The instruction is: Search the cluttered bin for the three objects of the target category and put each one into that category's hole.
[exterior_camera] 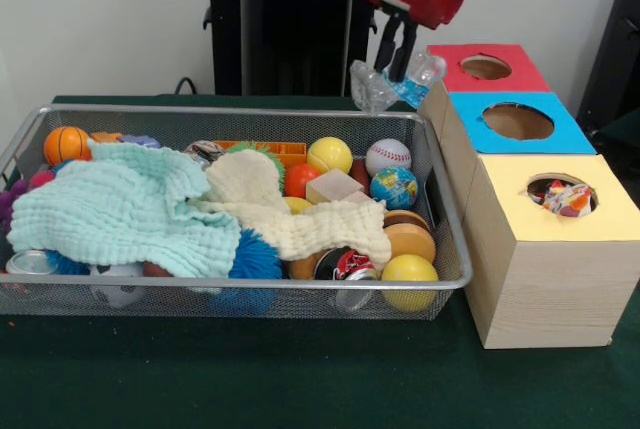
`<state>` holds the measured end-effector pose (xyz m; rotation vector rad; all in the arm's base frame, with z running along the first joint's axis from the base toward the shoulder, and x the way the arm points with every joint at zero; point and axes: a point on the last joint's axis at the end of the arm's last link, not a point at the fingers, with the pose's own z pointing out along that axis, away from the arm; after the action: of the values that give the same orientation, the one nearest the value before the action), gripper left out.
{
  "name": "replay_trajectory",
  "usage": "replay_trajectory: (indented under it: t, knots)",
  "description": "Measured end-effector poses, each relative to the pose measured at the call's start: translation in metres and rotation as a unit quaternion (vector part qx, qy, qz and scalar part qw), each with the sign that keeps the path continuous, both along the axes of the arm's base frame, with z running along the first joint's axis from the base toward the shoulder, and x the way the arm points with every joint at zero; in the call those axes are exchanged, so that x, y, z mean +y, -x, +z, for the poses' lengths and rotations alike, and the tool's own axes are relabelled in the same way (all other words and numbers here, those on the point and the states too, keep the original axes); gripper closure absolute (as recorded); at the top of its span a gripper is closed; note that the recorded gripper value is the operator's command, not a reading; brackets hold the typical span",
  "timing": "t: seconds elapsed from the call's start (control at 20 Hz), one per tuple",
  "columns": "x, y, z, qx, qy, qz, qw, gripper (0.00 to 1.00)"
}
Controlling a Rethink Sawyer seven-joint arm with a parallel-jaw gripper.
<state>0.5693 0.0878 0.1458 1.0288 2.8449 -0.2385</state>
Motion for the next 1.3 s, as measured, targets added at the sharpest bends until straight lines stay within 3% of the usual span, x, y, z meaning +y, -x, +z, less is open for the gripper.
replay_trajectory:
  t: [0.5, 0.8, 1.3]
  knots:
    - [0.050, -0.008, 0.017, 0.000, -0.010, 0.029, 0.9995, 1.00]
    - [0.075, -0.005, 0.010, -0.001, -0.020, 0.014, 0.9997, 1.00]
    - [0.114, 0.010, -0.019, 0.012, -0.022, -0.023, 0.9994, 1.00]
